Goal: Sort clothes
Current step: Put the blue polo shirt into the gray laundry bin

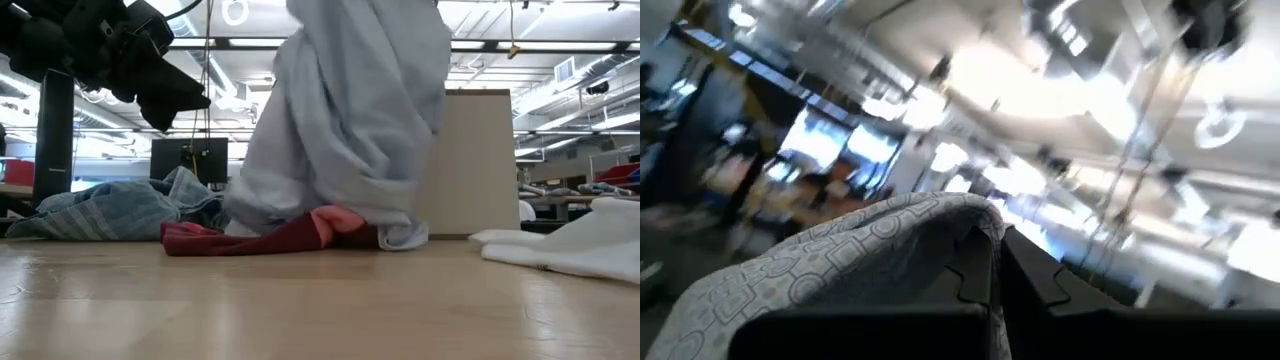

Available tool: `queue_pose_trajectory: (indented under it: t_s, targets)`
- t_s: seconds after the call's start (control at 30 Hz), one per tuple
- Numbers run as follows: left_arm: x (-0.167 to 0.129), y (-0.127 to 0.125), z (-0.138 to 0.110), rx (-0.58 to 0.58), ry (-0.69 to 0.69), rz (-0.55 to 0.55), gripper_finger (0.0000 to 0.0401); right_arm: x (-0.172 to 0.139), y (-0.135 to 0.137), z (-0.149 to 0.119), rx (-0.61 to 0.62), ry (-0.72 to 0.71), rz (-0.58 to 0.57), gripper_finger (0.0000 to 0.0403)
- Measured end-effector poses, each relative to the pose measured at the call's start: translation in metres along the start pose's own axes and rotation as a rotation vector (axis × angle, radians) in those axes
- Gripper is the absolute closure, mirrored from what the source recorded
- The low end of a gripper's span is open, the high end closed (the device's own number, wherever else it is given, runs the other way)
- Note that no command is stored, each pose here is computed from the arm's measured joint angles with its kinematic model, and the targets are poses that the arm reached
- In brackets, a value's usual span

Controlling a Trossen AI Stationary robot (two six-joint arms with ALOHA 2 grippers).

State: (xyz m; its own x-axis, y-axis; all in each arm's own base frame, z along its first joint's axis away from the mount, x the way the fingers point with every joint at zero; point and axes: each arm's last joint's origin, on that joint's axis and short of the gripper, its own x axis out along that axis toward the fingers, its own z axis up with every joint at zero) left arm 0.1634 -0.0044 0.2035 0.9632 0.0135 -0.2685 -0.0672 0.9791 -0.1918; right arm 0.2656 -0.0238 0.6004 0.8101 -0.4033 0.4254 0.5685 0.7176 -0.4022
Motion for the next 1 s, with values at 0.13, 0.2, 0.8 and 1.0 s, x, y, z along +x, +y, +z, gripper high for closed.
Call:
queue_pose_trajectory:
  t_s: [0.13,0.2,0.8,1.0]
  targets:
    - [0.0,0.0,0.0,0.0,0.001,0.001,0.0266,0.009,-0.024,0.009,-0.031,-0.101,-0.102,0.0397]
    - [0.0,0.0,0.0,0.0,0.001,0.001,0.0266,0.013,-0.037,0.013,-0.053,-0.177,-0.14,0.0397]
    - [0.0,0.001,0.0,0.03,-0.002,0.013,0.0266,0.026,-0.061,-0.053,-0.083,0.3,-0.142,0.0397]
    - [0.0,0.001,0.0,0.029,-0.003,0.015,0.0266,0.014,-0.043,-0.094,0.042,0.692,-0.073,0.0397]
